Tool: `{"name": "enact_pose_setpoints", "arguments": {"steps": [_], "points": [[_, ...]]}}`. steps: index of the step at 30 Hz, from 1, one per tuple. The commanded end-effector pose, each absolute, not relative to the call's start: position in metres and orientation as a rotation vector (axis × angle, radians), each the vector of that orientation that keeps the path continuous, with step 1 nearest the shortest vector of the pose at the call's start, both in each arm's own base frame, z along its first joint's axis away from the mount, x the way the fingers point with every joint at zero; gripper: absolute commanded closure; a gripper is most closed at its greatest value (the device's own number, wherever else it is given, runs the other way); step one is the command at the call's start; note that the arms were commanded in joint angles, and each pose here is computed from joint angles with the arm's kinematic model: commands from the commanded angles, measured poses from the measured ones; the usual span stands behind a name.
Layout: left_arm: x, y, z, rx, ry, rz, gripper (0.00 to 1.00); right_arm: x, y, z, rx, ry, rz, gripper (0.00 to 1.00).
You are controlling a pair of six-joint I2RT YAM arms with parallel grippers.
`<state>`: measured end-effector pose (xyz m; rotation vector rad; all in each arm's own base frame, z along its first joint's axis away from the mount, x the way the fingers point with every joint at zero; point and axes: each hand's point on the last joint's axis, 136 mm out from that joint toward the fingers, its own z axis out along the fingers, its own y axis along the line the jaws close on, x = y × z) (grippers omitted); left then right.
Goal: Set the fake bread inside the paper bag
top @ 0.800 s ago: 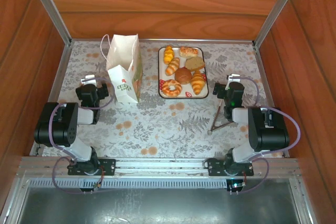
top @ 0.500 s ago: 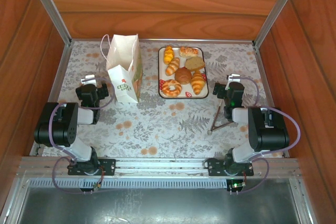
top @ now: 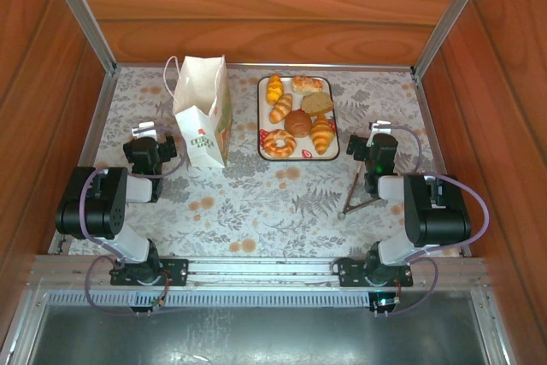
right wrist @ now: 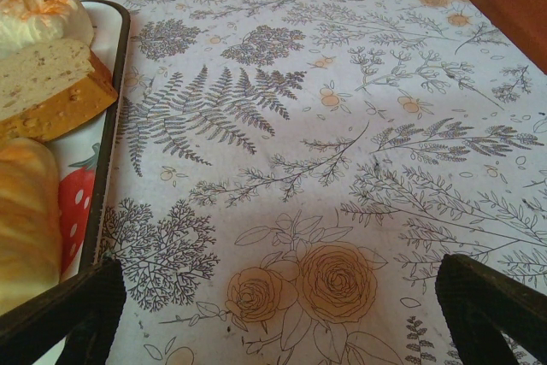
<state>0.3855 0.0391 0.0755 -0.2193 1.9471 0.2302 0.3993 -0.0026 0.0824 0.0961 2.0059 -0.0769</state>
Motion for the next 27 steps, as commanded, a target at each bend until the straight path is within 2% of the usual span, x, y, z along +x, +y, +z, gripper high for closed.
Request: {"name": "enact_pose_setpoints", "arguments": {"steps": [1,13,20,27], "points": [[0.391,0.04,0.086,-0.219,1.913,0.222,0.0,0.401,-0.008,0.092,0.124,1.973,-0.089,0.0],[0.39,0.037,0.095,-0.201,1.891,0.208,0.0,0.395,-0.012,0.103,0.146,1.937,-0.098,0.0],[0.366,0.052,0.144,-0.3,1.79,0.253,0.0,0.371,-0.005,0.143,0.174,1.948,-0.016,0.0],[0.348,0.052,0.19,-0.46,1.81,0.133,0.0,0.335,0.015,0.197,0.214,1.974,0.183,0.0]]}}
